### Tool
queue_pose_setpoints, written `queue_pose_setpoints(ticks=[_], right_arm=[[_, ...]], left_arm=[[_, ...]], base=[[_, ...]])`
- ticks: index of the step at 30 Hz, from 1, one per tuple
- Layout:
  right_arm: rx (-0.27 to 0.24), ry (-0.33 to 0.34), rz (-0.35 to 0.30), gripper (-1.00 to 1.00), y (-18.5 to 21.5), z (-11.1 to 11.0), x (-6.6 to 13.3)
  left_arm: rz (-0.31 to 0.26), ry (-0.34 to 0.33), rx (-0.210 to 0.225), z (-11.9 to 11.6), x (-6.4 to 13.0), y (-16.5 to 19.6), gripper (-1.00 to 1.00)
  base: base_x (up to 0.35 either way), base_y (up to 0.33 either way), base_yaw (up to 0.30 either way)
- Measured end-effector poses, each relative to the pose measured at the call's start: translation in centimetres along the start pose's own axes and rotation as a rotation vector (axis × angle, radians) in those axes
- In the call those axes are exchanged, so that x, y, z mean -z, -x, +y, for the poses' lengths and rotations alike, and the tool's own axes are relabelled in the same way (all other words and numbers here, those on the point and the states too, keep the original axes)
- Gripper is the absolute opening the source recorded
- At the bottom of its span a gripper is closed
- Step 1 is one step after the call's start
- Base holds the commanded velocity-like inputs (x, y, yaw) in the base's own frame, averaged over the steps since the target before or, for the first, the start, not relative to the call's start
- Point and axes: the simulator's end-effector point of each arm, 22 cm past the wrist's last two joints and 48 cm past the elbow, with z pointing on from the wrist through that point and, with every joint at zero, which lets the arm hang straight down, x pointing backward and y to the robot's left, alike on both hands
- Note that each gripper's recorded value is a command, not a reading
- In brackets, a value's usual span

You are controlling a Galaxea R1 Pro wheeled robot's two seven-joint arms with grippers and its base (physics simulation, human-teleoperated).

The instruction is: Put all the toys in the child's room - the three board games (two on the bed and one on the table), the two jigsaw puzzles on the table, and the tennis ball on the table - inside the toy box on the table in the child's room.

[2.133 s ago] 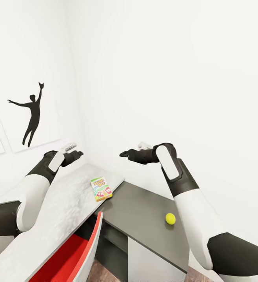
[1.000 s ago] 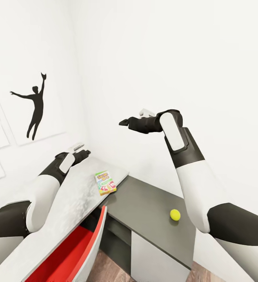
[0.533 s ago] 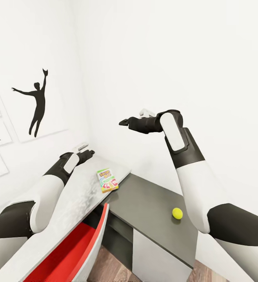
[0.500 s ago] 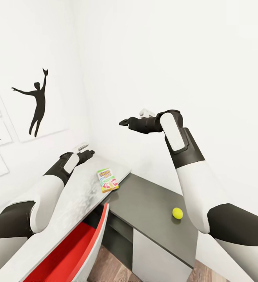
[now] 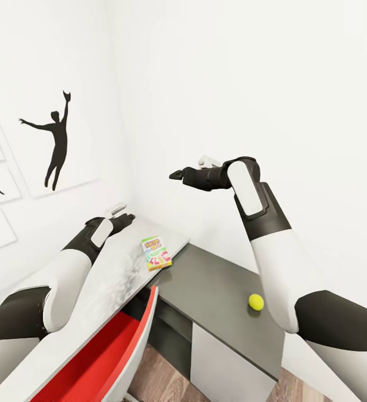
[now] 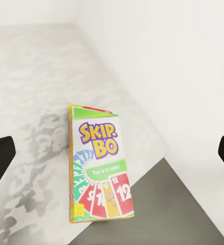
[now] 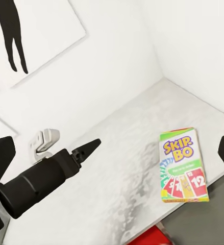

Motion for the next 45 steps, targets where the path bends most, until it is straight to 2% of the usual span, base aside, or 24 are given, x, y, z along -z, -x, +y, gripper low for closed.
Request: queue_pose_setpoints(ticks=[30, 45], right_arm=[[-0.037, -0.007, 0.043, 1.00, -2.2, -2.4, -2.4], [-0.048, -0.009, 0.055, 1.00, -3.0, -3.3, -3.4]], left_arm=[[0.042, 0.022, 0.000, 1.4, -2.2, -2.7, 1.00], [0.043, 0.030, 0.004, 2.1, -3.3, -3.5, 1.00]], base=[[0.000, 0.000, 0.067], [0.000, 0.000, 0.067]])
